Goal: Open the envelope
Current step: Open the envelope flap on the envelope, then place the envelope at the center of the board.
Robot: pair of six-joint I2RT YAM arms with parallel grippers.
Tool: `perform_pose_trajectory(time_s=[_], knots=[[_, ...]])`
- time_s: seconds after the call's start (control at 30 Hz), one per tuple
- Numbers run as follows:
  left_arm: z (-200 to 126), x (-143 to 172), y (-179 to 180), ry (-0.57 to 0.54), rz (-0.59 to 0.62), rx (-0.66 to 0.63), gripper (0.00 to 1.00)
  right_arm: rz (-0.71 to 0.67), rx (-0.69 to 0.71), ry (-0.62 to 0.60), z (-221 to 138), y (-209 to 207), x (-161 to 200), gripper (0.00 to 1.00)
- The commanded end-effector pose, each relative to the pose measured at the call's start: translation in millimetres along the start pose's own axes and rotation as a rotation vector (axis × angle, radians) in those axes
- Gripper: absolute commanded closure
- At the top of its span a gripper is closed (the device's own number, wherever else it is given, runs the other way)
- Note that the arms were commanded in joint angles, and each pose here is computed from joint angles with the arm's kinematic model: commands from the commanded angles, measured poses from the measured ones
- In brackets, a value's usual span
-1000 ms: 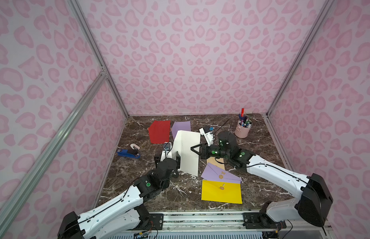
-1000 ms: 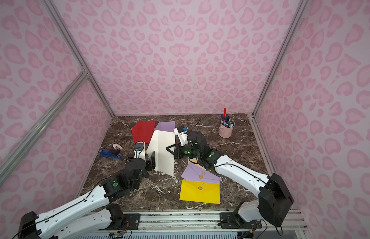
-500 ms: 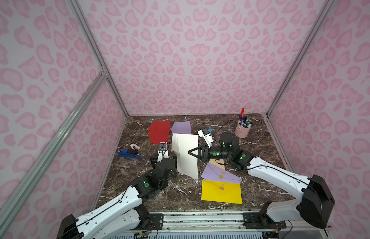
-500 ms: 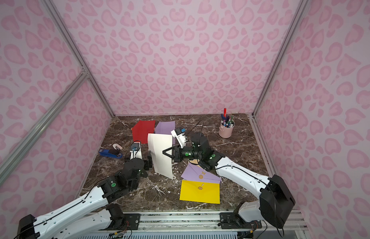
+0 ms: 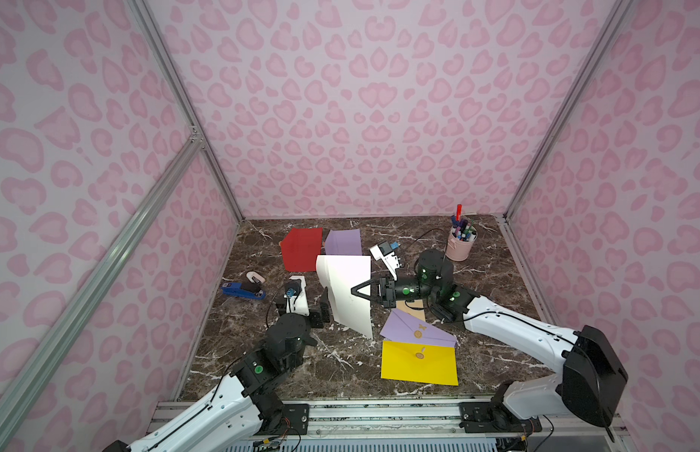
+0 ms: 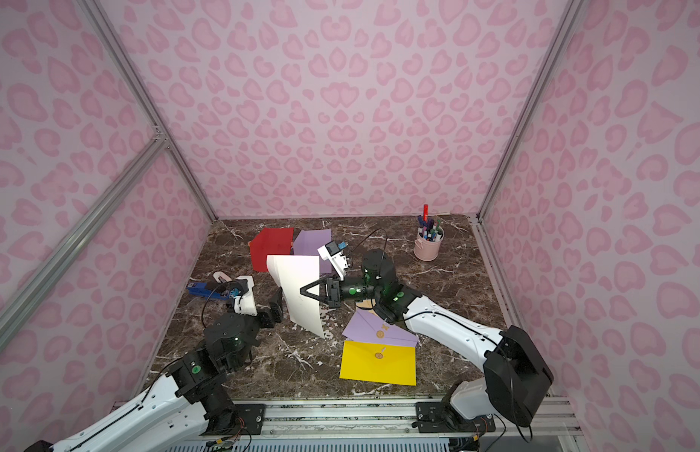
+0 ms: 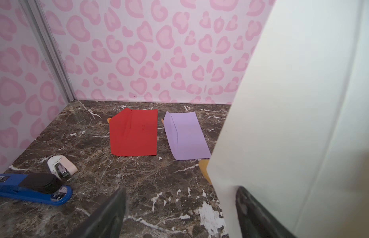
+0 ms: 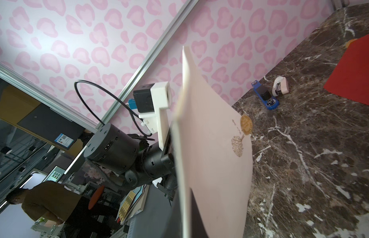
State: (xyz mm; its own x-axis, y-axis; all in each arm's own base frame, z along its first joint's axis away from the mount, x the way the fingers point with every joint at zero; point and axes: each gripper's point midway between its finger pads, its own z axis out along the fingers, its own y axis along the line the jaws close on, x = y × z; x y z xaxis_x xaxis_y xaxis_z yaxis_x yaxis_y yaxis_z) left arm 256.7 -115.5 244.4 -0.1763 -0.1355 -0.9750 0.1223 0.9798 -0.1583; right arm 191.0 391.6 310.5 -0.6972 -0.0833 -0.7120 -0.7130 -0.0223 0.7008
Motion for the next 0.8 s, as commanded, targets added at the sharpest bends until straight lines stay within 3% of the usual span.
perform_pose_trajectory(time_s=[0.0, 0.27, 0.57, 0.77], knots=[[-3, -14, -15, -0.056, -0.018, 0.093, 0.15, -0.017, -0.078, 0.007, 1, 15, -2, 1.00], [-3, -14, 2, -0.042, -0.016, -0.007, 0.15, -0.013, 0.014, 0.000, -4, -5, -7, 1.00], [-13, -24, 7, -0.085, -0.049, 0.009, 0.16, -0.015, 0.290, -0.022, -41, -80, -35, 1.00], [-16, -25, 9, -0.093, -0.056, 0.004, 0.16, -0.006, 0.394, -0.039, -71, -134, -61, 1.00]])
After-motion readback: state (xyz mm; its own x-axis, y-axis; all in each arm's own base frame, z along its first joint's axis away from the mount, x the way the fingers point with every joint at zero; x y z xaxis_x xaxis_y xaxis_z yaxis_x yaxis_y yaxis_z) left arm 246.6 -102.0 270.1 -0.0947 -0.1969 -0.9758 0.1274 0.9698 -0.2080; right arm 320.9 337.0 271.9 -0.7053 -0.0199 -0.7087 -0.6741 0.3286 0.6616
